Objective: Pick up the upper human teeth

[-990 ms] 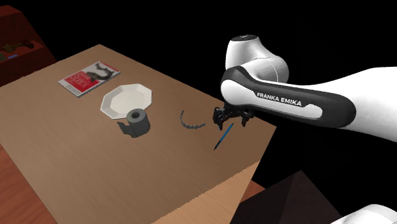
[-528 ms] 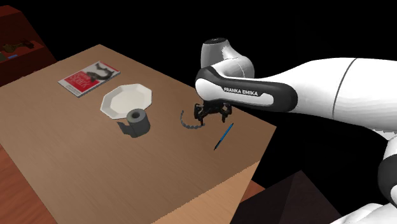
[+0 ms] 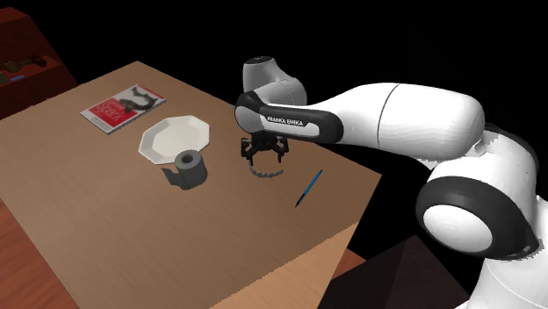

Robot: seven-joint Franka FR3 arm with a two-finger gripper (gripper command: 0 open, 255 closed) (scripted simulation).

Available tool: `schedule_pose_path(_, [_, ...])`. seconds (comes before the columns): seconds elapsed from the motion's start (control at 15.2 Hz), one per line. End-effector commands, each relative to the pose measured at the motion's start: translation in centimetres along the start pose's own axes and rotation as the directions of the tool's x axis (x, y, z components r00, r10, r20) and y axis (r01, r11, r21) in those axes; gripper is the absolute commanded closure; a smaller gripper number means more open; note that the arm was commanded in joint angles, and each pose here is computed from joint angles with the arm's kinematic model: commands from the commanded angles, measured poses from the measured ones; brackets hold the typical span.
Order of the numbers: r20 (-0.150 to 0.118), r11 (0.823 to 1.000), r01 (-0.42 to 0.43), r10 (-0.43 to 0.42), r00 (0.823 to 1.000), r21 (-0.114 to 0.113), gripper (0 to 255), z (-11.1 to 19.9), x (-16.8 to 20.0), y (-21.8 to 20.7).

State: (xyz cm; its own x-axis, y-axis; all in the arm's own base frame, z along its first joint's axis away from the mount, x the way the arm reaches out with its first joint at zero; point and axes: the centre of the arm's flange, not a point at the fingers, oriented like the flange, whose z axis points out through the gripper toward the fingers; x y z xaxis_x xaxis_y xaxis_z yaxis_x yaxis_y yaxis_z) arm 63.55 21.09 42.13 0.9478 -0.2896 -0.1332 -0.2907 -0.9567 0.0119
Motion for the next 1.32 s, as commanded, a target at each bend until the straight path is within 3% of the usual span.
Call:
schedule_pose_path(0.0, [0.0,1.0,-0.007,0.007,1.0,0.002,0,0.3,1.9,-1.5])
schedule_pose_path(0.26, [0.0,1.0,-0.017,0.017,1.0,0.004,0,1.4,5.4,-5.3])
schedule_pose_path(0.92, [0.0,1.0,-0.018,0.018,1.0,0.005,0,5.5,6.2,-5.6])
schedule_pose_path(0.99, [0.0,1.0,-0.018,0.018,1.0,0.005,255,5.5,6.1,-5.6])
schedule_pose_path(1.25, [0.0,1.0,-0.018,0.018,1.0,0.005,255,5.5,6.1,-5.6])
